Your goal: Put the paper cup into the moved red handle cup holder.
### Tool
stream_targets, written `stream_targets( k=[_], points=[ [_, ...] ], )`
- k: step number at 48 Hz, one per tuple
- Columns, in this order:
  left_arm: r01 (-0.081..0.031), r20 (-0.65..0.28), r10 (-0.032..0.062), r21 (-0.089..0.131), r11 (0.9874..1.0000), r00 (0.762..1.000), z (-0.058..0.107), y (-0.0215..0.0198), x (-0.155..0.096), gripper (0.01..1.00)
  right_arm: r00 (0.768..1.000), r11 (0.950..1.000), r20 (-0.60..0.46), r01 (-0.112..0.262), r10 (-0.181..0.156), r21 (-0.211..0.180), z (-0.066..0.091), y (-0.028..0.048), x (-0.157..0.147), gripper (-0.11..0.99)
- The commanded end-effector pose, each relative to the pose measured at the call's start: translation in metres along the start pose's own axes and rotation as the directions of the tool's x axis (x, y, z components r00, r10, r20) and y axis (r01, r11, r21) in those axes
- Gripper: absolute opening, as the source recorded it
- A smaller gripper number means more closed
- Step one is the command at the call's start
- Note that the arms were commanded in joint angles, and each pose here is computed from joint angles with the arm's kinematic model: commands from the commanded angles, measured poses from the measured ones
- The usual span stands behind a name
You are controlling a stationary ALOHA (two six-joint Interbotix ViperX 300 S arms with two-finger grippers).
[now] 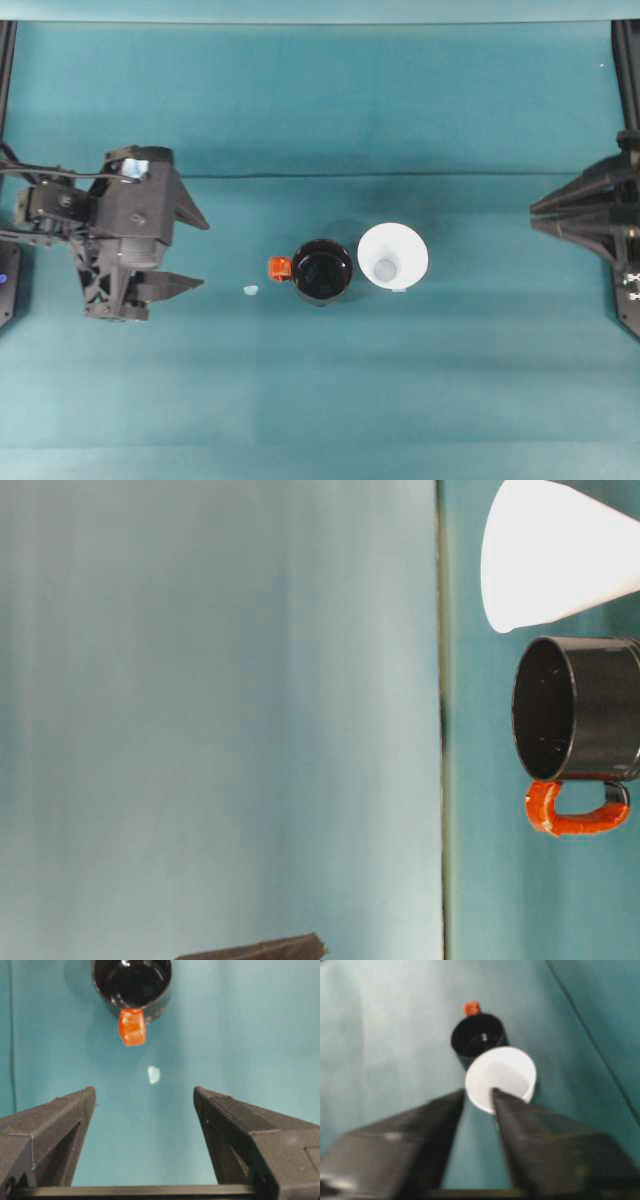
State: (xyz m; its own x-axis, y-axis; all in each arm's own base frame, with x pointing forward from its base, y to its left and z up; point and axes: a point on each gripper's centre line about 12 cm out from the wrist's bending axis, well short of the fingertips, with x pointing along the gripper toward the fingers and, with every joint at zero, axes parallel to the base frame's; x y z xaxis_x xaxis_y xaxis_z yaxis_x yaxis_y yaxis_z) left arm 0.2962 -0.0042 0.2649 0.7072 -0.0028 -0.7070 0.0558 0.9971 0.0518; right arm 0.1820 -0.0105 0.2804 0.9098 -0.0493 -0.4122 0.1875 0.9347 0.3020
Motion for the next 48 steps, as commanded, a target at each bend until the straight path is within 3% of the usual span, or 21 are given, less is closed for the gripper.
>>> stream_targets(
  k=[1,10,14,22,33,39,48],
  points=[
    [-0.001,0.026,0.0009,0.005,1.0,1.0,0.005,-0.0004,-0.006,0.883,1.0,0.9999,-0.01,0.013,-0.013,0.01,0.016,0.0034,0.002,0.25],
    [-0.001,0.028,0.001,0.005,1.0,1.0,0.005,-0.0004,-0.006,0.883,0.99,0.9977,-0.125,0.067,-0.065,0.011,0.024,0.003,0.015,0.79],
    [-0.001,0.026,0.0009,0.003,1.0,1.0,0.005,-0.0004,-0.006,0.883,0.975,0.9947,-0.198,0.102,-0.097,0.012,0.025,0.0007,0.023,0.94],
    [-0.001,0.026,0.0009,0.003,1.0,1.0,0.005,-0.0004,-0.006,0.883,0.931,0.9834,-0.324,0.181,-0.165,0.019,0.023,-0.0104,0.047,0.94],
    [-0.001,0.026,0.0009,0.001,1.0,1.0,0.005,-0.0004,-0.006,0.883,0.88,0.9648,-0.419,0.261,-0.224,0.033,0.026,-0.0272,0.084,0.94],
    [-0.001,0.023,0.0008,0.001,1.0,1.0,0.004,-0.0004,-0.006,0.883,0.836,0.9553,-0.491,0.295,-0.245,0.026,0.023,-0.0339,0.104,0.94],
    [-0.001,0.023,0.0008,0.0,1.0,1.0,0.004,-0.0004,-0.006,0.883,0.779,0.9472,-0.572,0.32,-0.258,0.008,0.015,-0.0399,0.135,0.94]
  ],
)
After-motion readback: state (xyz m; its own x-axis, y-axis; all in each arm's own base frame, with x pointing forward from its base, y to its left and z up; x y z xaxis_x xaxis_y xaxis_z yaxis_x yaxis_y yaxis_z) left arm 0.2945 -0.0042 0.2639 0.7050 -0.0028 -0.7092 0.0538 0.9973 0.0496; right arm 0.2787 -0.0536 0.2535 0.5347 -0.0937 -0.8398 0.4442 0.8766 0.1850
